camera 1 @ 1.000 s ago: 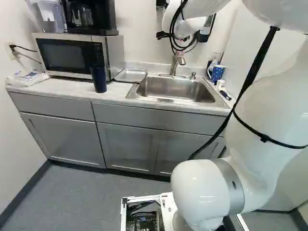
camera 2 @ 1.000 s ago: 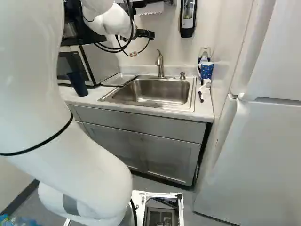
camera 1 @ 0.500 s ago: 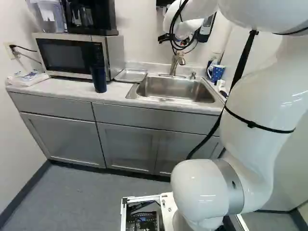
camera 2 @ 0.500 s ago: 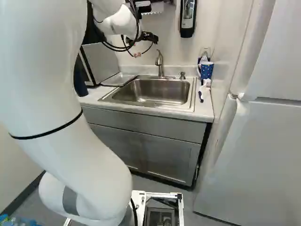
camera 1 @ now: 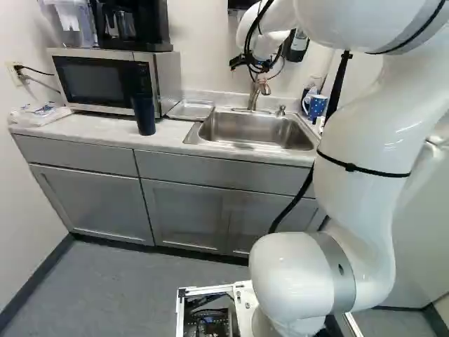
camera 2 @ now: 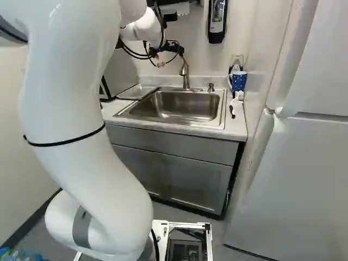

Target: Rinse the cup and place it in the tray

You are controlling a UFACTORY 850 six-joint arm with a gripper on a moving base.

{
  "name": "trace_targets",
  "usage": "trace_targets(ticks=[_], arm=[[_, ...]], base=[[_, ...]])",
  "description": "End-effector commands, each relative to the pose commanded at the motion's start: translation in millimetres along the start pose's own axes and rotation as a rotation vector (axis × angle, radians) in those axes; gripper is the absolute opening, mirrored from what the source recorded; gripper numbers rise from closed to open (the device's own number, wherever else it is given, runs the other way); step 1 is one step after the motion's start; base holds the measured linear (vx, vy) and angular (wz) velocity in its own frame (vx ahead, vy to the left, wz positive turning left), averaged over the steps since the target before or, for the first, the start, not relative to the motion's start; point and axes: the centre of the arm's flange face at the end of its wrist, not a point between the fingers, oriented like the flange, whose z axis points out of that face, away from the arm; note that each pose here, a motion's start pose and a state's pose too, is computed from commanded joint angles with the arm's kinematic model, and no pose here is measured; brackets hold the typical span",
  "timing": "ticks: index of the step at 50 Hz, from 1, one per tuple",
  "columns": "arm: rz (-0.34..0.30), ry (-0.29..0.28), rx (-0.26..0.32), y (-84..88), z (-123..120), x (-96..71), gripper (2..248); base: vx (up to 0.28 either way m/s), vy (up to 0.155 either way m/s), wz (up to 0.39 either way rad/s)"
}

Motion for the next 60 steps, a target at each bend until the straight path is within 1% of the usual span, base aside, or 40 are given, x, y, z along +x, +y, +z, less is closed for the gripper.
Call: trace_targets(ticks=[12, 60], arm=[[-0.001, -0.054, 0.001, -0.8, 16.7, 1.4, 247], [0.004, -0.032, -0.007, 5.5, 65.1, 19.3, 247]], base=[[0.0, 0.0, 0.0], [0.0, 0.0, 0.0]])
